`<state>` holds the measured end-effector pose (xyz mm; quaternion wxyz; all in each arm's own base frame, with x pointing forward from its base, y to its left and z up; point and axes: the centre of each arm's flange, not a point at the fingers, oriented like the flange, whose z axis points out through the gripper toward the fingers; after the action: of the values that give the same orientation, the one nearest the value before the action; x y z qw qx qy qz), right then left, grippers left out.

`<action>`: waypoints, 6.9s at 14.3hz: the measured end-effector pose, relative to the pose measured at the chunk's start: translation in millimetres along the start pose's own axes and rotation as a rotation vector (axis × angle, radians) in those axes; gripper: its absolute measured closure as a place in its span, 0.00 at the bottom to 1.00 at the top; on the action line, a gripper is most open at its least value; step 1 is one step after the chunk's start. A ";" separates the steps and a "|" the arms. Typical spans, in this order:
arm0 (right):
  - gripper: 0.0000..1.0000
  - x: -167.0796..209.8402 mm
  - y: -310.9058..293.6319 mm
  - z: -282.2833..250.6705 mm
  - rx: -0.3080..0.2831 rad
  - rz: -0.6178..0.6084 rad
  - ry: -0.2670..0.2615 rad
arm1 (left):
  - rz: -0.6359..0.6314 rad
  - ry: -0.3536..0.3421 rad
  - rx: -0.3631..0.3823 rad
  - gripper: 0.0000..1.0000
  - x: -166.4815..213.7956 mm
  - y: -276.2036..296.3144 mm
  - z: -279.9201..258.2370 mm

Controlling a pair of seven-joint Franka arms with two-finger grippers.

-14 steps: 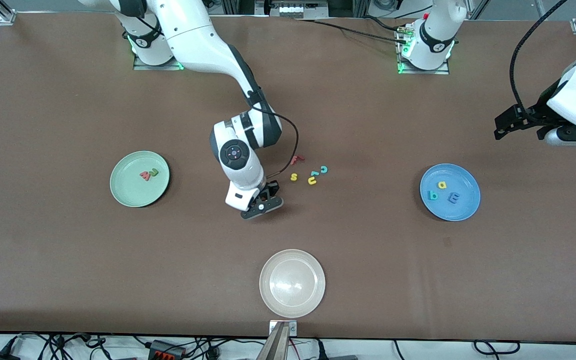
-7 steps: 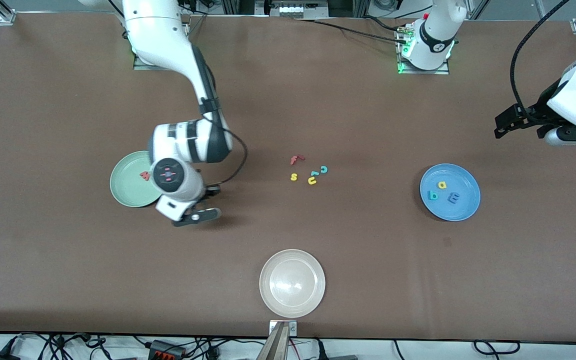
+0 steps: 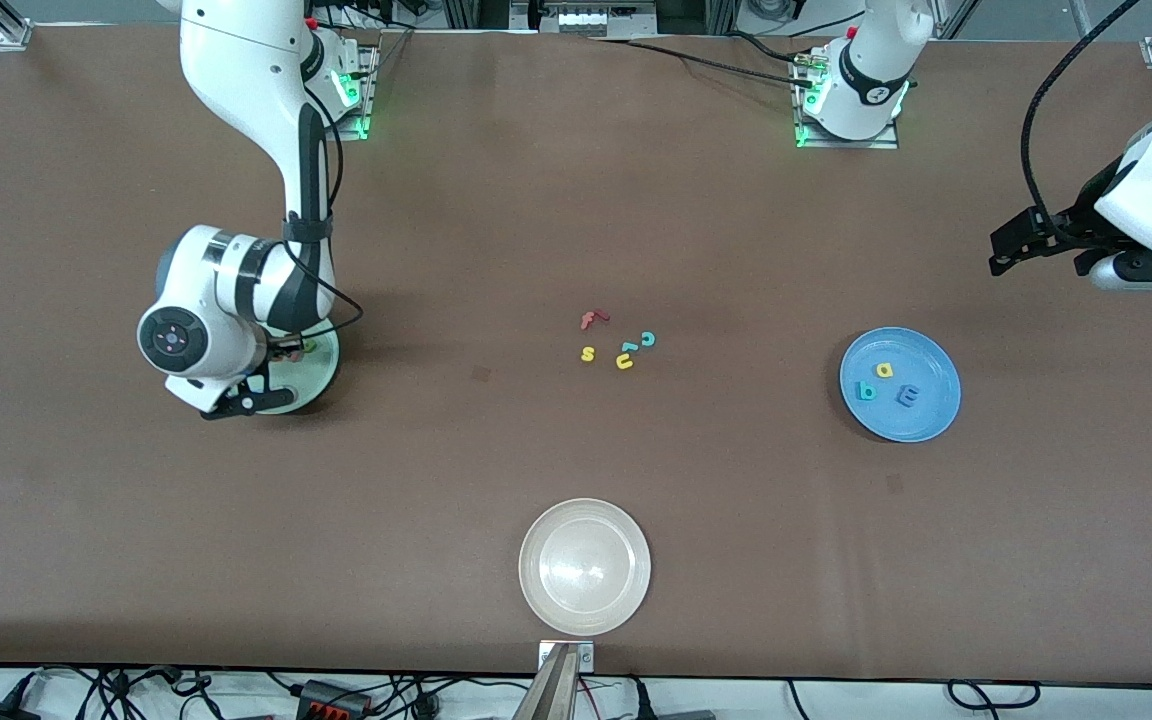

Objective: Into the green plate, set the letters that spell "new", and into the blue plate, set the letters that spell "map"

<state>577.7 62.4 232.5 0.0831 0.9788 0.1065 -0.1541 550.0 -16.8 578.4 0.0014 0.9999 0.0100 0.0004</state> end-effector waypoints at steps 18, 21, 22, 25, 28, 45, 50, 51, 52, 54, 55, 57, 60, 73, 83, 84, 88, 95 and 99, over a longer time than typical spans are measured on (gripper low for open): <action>0.49 -20.7 34.5 42.6 0.003 0.080 0.026 | 0.001 -0.004 0.000 0.00 -0.5 0.0 0.2; 0.19 -10.7 30.9 27.8 0.001 0.070 0.059 | 0.002 -0.005 0.000 0.00 -0.5 0.0 0.2; 0.10 -9.2 30.8 25.3 0.000 0.070 0.065 | 0.002 -0.005 0.000 0.00 -0.5 0.0 0.2; 0.00 -6.6 35.5 17.5 -0.003 0.075 0.079 | 0.002 -0.005 0.000 0.00 -0.5 0.0 0.2; 0.00 -2.4 44.9 -6.5 0.013 0.089 0.086 | 0.002 -0.005 0.000 0.00 -0.6 0.0 0.1; 0.00 -61.8 136.8 -271.1 0.179 0.199 0.269 | 0.002 -0.005 0.000 0.00 -0.6 0.0 -0.1; 0.00 -96.7 156.2 -312.9 0.172 0.223 0.353 | 0.002 -0.005 0.000 0.00 -0.6 0.0 -0.2; 0.00 -106.1 162.0 -320.8 0.172 0.235 0.369 | 0.002 -0.005 0.000 0.00 -0.6 0.0 -0.2; 0.00 -116.5 170.5 -326.9 0.176 0.250 0.381 | 0.002 -0.005 0.000 0.00 -0.6 0.0 -0.2; 0.00 -133.7 182.2 -336.3 0.201 0.274 0.400 | 0.002 -0.005 0.000 0.00 -0.6 0.0 -0.2; 0.00 -140.0 182.0 -340.9 0.204 0.275 0.402 | 0.002 -0.005 0.000 0.00 -0.6 0.0 -0.2; 0.00 -147.4 176.4 -349.4 0.195 0.264 0.408 | 0.002 -0.005 0.000 0.00 -0.6 0.0 -0.2; 0.00 -145.7 166.2 -353.0 0.179 0.245 0.409 | 0.002 -0.005 0.000 0.00 -0.7 0.0 -0.2; 0.00 -170.9 155.6 -330.9 0.191 0.290 0.363 | 0.004 -0.005 0.000 0.00 -0.7 0.7 -0.3; 0.00 -171.9 160.3 -325.8 0.193 0.300 0.354 | 0.005 -0.005 0.000 0.00 -0.7 0.7 -0.3; 0.00 -172.1 161.7 -324.9 0.193 0.303 0.352 | 0.005 -0.005 0.000 0.00 -0.7 0.7 -0.2; 0.00 -168.9 163.8 -316.6 0.196 0.307 0.335 | 0.005 -0.005 0.000 0.00 -0.7 0.7 -0.3; 0.00 -166.0 167.2 -311.4 0.180 0.311 0.322 | 0.005 -0.006 0.000 0.00 -0.7 0.7 -0.2; 0.00 -166.0 167.2 -311.3 0.180 0.311 0.322 | 0.005 -0.006 0.000 0.00 -0.7 0.7 -0.2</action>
<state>550.9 -68.2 599.4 0.0003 0.9988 -0.0475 0.0096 549.3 -17.6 578.6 0.0013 1.0000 0.0073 -0.0024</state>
